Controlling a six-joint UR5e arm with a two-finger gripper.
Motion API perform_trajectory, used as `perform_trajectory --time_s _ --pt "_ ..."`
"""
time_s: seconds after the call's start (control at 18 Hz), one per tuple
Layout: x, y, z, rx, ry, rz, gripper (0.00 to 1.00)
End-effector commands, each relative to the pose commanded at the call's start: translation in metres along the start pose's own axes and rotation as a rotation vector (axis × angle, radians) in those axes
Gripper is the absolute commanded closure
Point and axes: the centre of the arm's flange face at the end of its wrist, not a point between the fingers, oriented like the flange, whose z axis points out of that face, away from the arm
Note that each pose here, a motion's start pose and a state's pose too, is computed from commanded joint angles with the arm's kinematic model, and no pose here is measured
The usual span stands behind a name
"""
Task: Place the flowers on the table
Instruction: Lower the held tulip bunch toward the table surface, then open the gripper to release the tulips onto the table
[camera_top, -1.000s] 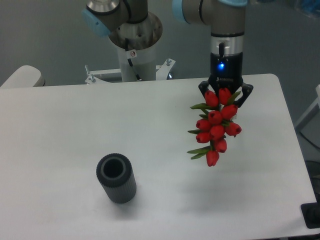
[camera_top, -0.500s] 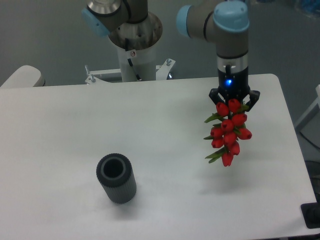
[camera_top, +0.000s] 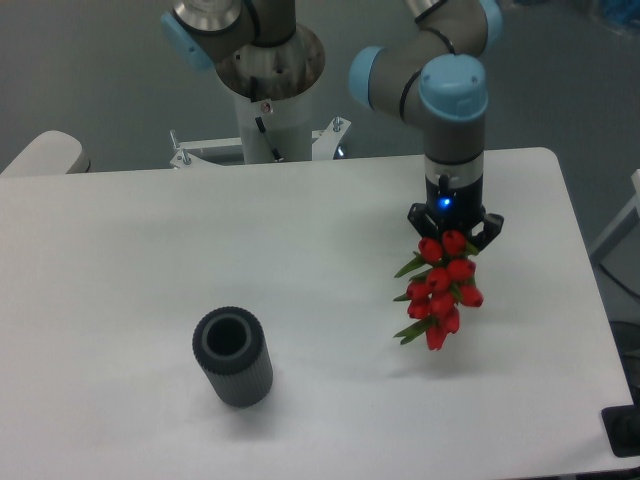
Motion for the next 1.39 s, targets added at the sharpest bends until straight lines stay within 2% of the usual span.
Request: perform_trajectory --time_s 0.33,0.44,0.56,0.61,0.67,0.78,1.17,1.39 --pt "0.014 -0.023 0.031 -0.01 0.047 0.038 0.67" --pt "0.014 -0.026 0.031 -0.008 0.047 0.039 0.59" --pt "0.014 -0.027 0.033 -0.008 0.048 0.041 0.58" --pt "0.014 -0.026 0.034 -0.009 0.05 0.045 0.51" --pt "0.014 -0.027 0.033 -0.008 0.049 0.047 0.39" --pt "0.007 -0.03 0.028 0.0 0.033 0.052 0.0" --pt "-0.032 -0.045 -0.01 0.037 -0.05 0.055 0.0" --pt "-0.063 -0.058 -0.026 0.036 -0.057 0.069 0.0"
